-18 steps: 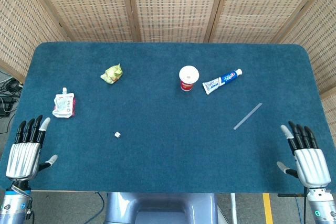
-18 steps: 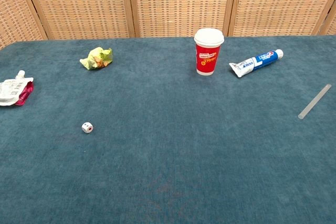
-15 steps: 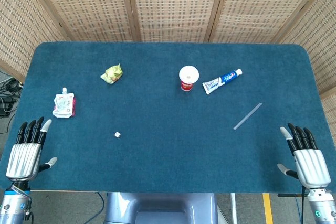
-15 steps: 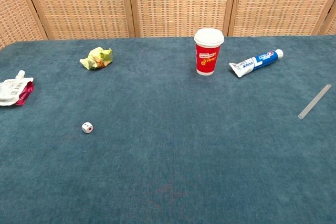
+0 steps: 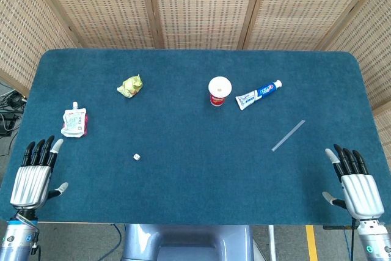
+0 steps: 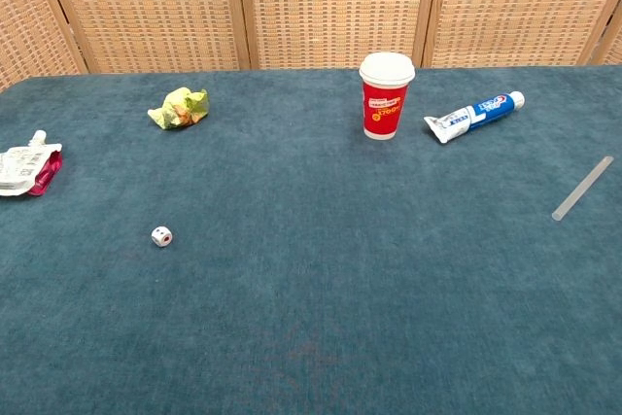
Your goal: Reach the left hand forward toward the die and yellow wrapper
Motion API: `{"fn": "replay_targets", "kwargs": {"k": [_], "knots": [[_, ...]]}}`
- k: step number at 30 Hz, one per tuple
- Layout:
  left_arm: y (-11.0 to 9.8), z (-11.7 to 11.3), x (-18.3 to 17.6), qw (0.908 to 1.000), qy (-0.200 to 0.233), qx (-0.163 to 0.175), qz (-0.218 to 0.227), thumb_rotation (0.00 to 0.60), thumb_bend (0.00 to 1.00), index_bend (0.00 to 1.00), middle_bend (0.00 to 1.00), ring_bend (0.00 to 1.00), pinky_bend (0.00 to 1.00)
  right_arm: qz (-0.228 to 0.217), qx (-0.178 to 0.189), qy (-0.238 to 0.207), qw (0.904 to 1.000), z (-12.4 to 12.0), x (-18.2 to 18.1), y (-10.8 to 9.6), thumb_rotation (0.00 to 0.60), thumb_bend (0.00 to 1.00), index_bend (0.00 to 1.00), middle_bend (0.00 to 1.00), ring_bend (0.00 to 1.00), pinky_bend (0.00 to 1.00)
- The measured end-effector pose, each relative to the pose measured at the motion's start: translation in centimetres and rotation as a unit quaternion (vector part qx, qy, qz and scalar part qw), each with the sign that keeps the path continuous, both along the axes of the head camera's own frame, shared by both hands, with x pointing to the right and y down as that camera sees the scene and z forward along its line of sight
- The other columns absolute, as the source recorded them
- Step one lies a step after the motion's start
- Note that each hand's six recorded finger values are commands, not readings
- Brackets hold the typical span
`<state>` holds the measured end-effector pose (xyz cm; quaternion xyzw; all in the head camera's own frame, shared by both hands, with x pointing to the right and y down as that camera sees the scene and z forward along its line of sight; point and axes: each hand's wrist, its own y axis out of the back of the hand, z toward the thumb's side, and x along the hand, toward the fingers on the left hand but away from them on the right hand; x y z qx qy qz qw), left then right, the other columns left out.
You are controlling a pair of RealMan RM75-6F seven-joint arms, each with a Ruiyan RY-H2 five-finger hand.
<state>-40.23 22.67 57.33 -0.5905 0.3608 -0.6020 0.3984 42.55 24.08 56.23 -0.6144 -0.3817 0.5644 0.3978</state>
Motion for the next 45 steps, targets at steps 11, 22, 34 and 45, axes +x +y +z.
{"fn": "replay_targets", "kwargs": {"k": [11, 22, 34, 45], "knots": [[-1.5, 0.8, 1.1, 0.9997, 0.012, 0.003, 0.021, 0.6, 0.03, 0.01, 0.0, 0.0, 0.0, 0.002, 0.004, -0.008, 1.0, 0.0, 0.0, -0.2, 0.6, 0.09, 0.0, 0.0, 0.0, 0.0], [-5.7, 5.1, 5.3, 0.9929, 0.041, -0.042, 0.103, 0.6, 0.22, 0.26, 0.0, 0.0, 0.0, 0.005, 0.005, -0.012, 0.9999, -0.1, 0.1, -0.2, 0.6, 0.09, 0.0, 0.0, 0.0, 0.0], [-8.0, 10.9, 11.7, 0.9779, 0.031, -0.091, 0.186, 0.6, 0.24, 0.36, 0.0, 0.0, 0.0, 0.014, 0.004, -0.015, 0.9998, 0.0, 0.6, -0.5, 0.6, 0.09, 0.0, 0.0, 0.0, 0.0], [-7.4, 14.4, 14.3, 0.9686, 0.004, -0.127, 0.214, 0.6, 0.3, 0.43, 0.0, 0.0, 0.0, 0.023, 0.008, -0.02, 0.9995, -0.2, 1.1, -0.7, 0.6, 0.09, 0.0, 0.0, 0.0, 0.0]]}}
